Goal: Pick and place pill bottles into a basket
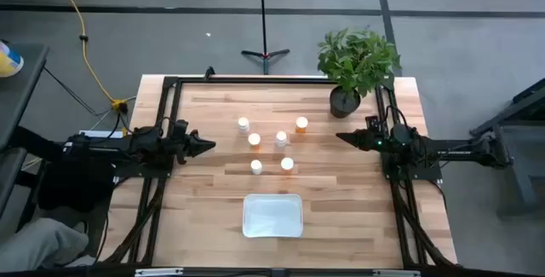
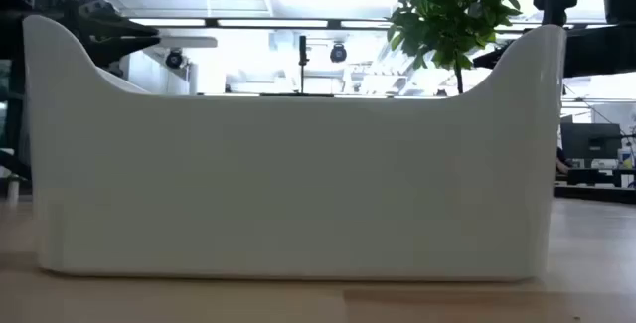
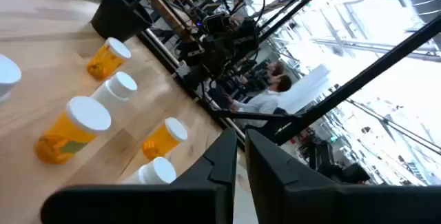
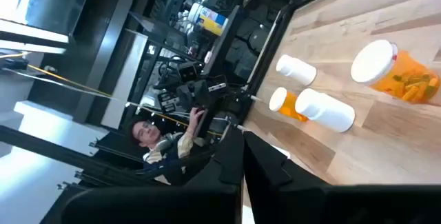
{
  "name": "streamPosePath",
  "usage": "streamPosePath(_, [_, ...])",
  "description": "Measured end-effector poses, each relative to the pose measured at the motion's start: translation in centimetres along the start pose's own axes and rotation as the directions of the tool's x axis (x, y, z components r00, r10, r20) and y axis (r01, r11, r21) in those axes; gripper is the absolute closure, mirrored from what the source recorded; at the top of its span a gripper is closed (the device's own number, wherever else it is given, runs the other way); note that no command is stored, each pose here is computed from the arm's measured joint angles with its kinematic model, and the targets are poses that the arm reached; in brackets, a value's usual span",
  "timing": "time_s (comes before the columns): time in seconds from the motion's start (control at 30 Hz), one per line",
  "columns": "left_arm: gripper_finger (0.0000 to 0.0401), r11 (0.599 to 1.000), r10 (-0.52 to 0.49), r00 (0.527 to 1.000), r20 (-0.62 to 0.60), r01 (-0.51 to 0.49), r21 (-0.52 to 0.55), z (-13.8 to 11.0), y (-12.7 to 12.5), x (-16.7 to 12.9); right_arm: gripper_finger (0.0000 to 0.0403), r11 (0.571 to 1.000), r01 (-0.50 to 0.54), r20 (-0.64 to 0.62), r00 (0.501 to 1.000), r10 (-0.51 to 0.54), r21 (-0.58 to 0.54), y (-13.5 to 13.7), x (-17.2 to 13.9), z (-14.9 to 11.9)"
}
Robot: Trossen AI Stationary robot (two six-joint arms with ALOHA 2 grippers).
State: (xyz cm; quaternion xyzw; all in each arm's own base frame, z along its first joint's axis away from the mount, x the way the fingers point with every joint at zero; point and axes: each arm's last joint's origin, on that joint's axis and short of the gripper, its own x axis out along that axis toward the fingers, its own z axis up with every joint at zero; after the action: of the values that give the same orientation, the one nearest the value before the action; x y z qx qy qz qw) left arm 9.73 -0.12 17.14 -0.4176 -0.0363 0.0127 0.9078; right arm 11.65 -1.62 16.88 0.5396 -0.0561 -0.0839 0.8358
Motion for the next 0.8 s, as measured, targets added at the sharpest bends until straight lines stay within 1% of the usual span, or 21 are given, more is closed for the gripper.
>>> streamPosePath(0.2, [0.0334, 0.999, 0.006, 1.000, 0.001, -0.006, 0.032, 0.0, 0.0, 0.0, 0.0402, 0.997, 0.006, 0.008, 1.000, -0.005, -0.079, 0.0, 0.0, 0.0])
streamPosePath(0.3, [0.0334, 0.999, 0.007, 1.000, 0.002, -0.007, 0.043, 0.0, 0.0, 0.0, 0.0402, 0.990, -0.021, -0.022, 1.000, 0.018, -0.141, 0.1, 0.0, 0.0])
streamPosePath(0.37, [0.0334, 0.999, 0.007, 1.000, 0.002, -0.007, 0.044, 0.0, 0.0, 0.0, 0.0402, 0.979, -0.039, -0.044, 0.999, 0.031, -0.201, 0.2, 0.0, -0.1])
streamPosePath(0.47, [0.0334, 0.998, 0.010, 1.000, 0.000, -0.010, 0.062, 0.0, 0.1, 0.0, 0.0402, 0.937, -0.010, -0.049, 0.999, -0.007, -0.349, -0.2, 0.0, -0.2])
streamPosePath(0.53, [0.0334, 0.995, 0.020, 1.000, -0.009, -0.019, 0.095, -0.1, 0.2, 0.0, 0.0402, 0.887, 0.005, -0.074, 0.996, -0.044, -0.462, -0.6, 0.0, -0.4])
streamPosePath(0.6, [0.0334, 0.991, 0.024, 1.000, -0.013, -0.022, 0.128, -0.2, 0.2, 0.0, 0.0402, 0.831, -0.026, -0.131, 0.990, -0.056, -0.556, -0.8, -0.1, -0.7])
streamPosePath(0.63, [0.0334, 0.989, 0.026, 1.000, -0.013, -0.023, 0.145, -0.2, 0.2, 0.0, 0.0402, 0.813, -0.037, -0.152, 0.986, -0.064, -0.581, -0.9, -0.1, -0.8])
streamPosePath(0.7, [0.0334, 0.983, 0.026, 1.000, -0.015, -0.023, 0.184, -0.2, 0.2, 0.0, 0.0402, 0.793, -0.022, -0.182, 0.977, -0.113, -0.609, -1.0, -0.1, -0.8])
streamPosePath(0.8, [0.0334, 0.974, 0.026, 1.000, -0.015, -0.022, 0.228, -0.2, 0.2, 0.0, 0.0402, 0.758, -0.026, -0.189, 0.973, -0.130, -0.652, 0.0, -0.1, -0.4])
